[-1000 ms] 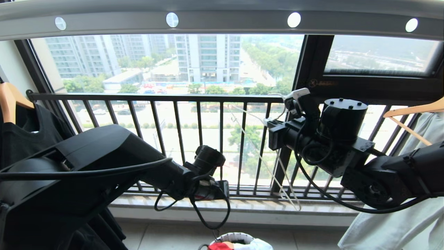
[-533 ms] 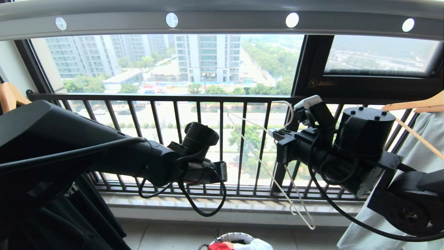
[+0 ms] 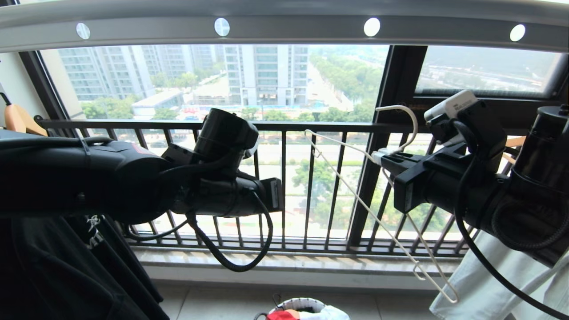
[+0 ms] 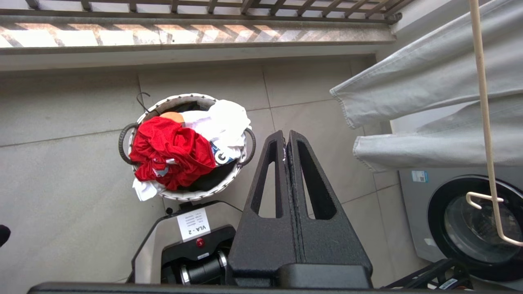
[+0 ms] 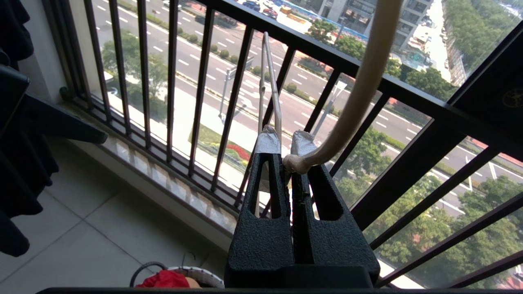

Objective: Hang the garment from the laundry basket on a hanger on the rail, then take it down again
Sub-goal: Hang the clothes rack on the clothesline

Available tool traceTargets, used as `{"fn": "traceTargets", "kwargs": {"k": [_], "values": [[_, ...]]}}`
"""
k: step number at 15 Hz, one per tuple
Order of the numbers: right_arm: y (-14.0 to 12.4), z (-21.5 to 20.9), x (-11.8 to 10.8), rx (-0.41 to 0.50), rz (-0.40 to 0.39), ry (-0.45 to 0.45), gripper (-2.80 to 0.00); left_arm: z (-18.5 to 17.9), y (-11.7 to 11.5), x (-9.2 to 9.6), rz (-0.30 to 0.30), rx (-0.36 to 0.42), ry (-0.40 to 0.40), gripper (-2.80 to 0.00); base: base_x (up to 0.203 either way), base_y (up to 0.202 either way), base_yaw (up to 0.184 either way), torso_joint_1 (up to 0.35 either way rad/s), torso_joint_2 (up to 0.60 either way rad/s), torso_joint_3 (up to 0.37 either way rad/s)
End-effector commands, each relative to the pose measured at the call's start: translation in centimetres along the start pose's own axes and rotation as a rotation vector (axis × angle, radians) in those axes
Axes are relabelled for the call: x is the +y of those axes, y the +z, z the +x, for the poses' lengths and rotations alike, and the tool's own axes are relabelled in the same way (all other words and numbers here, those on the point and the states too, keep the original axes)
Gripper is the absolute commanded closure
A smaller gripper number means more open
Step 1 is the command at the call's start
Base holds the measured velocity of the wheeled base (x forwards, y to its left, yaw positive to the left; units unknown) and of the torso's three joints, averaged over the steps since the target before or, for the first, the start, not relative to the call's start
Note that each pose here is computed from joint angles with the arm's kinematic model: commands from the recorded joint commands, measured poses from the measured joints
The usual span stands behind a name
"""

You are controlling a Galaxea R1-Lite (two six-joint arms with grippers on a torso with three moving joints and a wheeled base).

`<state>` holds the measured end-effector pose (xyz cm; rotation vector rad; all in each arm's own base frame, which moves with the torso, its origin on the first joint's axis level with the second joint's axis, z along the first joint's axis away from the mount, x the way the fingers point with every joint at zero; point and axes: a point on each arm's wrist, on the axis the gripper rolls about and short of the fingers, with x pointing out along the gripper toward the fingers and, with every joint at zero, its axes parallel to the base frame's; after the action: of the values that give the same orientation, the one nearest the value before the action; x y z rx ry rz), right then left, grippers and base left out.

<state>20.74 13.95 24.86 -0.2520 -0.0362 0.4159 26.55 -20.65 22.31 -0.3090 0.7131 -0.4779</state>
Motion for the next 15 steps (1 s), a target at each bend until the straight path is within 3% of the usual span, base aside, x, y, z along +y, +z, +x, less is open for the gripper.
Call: {"fn": "traceTargets", "kwargs": {"k": [1, 8, 12, 15], "values": [[3.2, -2.0, -0.4, -0.06, -0.001, 0.001, 0.0, -2.2, 0.7, -0.5, -0.001, -0.049, -0.03, 0.0, 0.0, 0.0, 0.0, 0.0, 0.0, 0.0], [6.4, 1.2, 2.5, -0.026, -0.088, -0.035, 0.0, -6.5, 1.5, -1.4, 0.006, -0.132, -0.091, 0.0, 0.0, 0.0, 0.0, 0.0, 0.0, 0.0], [8.0, 2.8, 2.8, -0.044, -0.129, -0.1, 0.0, -8.4, 1.3, -1.2, 0.064, -0.058, -0.04, 0.0, 0.0, 0.0, 0.0, 0.0, 0.0, 0.0], [9.0, 2.8, 2.5, -0.07, -0.12, -0.117, 0.0, -9.8, 1.4, -1.3, 0.07, -0.039, -0.024, 0.0, 0.0, 0.0, 0.0, 0.0, 0.0, 0.0]]}}
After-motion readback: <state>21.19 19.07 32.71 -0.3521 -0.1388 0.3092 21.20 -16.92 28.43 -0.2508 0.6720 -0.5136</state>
